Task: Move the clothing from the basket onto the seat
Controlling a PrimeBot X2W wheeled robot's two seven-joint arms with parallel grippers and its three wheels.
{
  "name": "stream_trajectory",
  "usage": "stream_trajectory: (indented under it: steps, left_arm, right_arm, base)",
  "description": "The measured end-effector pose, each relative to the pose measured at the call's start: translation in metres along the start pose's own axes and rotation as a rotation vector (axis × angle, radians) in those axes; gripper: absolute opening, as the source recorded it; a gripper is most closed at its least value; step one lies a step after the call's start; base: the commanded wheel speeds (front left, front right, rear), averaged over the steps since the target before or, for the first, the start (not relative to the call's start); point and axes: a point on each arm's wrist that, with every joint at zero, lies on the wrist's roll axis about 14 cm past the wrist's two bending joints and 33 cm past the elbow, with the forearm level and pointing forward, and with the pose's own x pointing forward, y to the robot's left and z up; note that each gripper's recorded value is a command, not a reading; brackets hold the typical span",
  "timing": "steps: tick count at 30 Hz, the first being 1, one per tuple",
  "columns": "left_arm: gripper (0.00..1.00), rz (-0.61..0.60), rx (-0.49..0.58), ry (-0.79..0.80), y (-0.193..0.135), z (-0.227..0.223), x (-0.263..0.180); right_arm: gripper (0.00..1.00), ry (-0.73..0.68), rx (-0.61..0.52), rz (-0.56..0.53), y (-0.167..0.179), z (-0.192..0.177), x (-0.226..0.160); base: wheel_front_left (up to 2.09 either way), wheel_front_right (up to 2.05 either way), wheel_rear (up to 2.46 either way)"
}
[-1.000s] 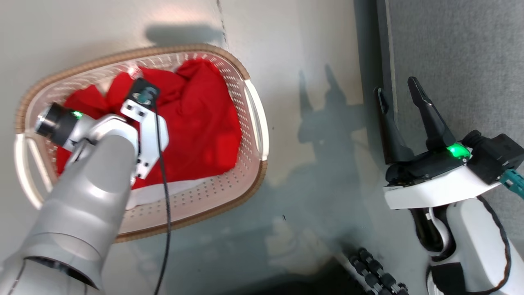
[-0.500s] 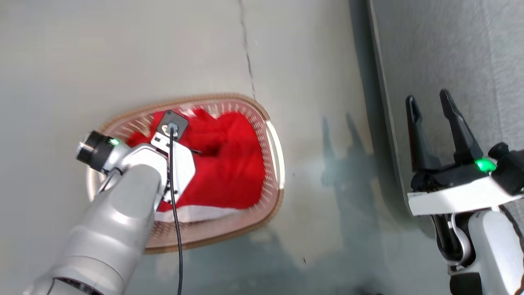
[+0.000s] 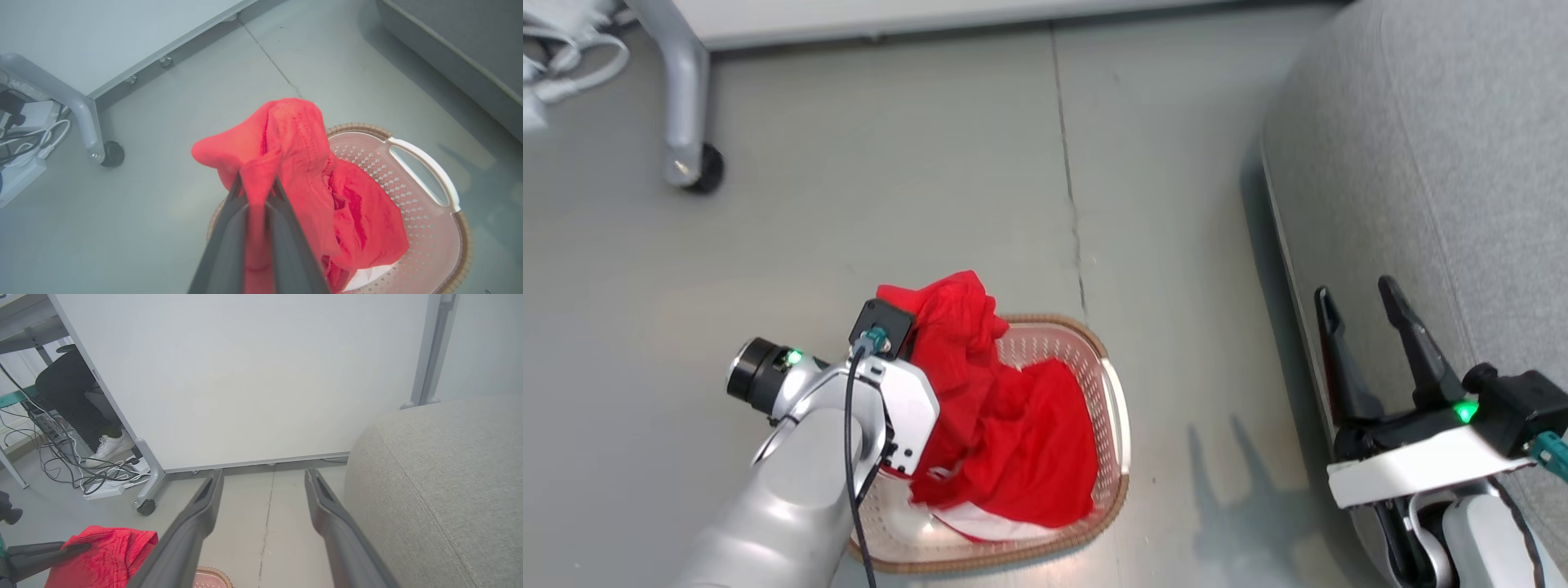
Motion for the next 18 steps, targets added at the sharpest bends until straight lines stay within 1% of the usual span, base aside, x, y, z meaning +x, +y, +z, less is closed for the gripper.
stream_trajectory:
  steps: [4,11,18]
  left_arm:
    - [0.0,0.042,-0.031,-0.139,0.006,0.033,-0.024]
    - [0.0,0.107,-0.086,-0.386,0.014,0.099,-0.067]
    - [0.0,0.184,-0.142,-0.739,0.027,0.197,-0.133]
  right_arm:
    - [1.0,-0.045,-0.002,0.034,0.015,0.018,-0.01]
    - [1.0,-0.09,-0.015,0.084,0.036,0.036,-0.028]
    - [1.0,-0.138,-0.023,0.128,0.055,0.052,-0.034]
  base:
    - [0.0,0.0,0.0]
    - [0.0,0.0,0.0]
    - [0.0,0.0,0.0]
